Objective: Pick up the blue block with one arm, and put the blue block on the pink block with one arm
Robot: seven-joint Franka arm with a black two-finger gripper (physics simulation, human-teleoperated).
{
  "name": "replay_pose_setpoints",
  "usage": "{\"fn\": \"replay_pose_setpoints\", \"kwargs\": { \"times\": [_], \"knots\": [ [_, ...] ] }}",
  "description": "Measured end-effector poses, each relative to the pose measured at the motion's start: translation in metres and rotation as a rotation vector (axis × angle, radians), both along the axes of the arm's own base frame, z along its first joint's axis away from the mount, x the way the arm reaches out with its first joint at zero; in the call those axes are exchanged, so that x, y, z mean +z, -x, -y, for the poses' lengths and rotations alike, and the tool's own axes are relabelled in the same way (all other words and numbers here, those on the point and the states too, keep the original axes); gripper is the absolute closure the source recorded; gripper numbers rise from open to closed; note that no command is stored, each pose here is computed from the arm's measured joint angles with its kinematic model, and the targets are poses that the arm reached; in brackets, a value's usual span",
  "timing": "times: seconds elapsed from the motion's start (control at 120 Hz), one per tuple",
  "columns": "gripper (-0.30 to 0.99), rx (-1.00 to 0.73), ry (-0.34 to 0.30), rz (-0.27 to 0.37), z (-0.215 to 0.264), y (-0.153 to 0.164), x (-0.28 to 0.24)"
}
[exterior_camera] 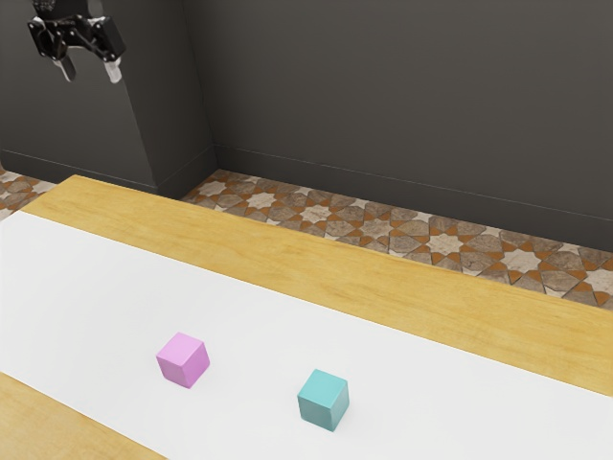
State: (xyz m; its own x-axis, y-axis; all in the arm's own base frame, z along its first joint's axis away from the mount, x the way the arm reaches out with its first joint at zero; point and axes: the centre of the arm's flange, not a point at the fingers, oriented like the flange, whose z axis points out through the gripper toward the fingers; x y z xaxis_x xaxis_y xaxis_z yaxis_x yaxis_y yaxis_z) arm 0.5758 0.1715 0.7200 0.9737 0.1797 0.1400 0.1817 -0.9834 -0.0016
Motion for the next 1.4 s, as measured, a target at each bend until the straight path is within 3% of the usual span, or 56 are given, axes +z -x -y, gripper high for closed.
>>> {"fn": "replay_pose_setpoints", "kwargs": {
  "times": [0.25, 0.308, 0.383, 0.5, 0.6, 0.708, 0.825, 0.9, 1.142, 1.4],
  "knots": [
    [0.02, -0.021, 0.014, 0.004, -0.001, 0.002, 0.002],
    [0.02, -0.046, -0.013, 0.138, 0.015, 0.039, 0.072],
    [0.02, -0.131, -0.015, 0.186, 0.062, 0.033, 0.088],
    [0.02, -0.263, -0.011, 0.165, 0.141, -0.008, 0.058],
    [0.02, -0.367, -0.070, 0.152, 0.219, -0.026, 0.038],
    [0.02, -0.437, -0.053, 0.056, 0.273, -0.049, -0.026],
    [0.02, -0.442, -0.022, -0.056, 0.296, -0.090, -0.130],
    [0.02, -0.434, -0.008, -0.094, 0.304, -0.110, -0.189],
    [0.02, -0.394, 0.059, -0.114, 0.331, -0.148, -0.315],
    [0.02, -0.399, 0.104, -0.056, 0.400, -0.174, -0.373]
  ]
}}
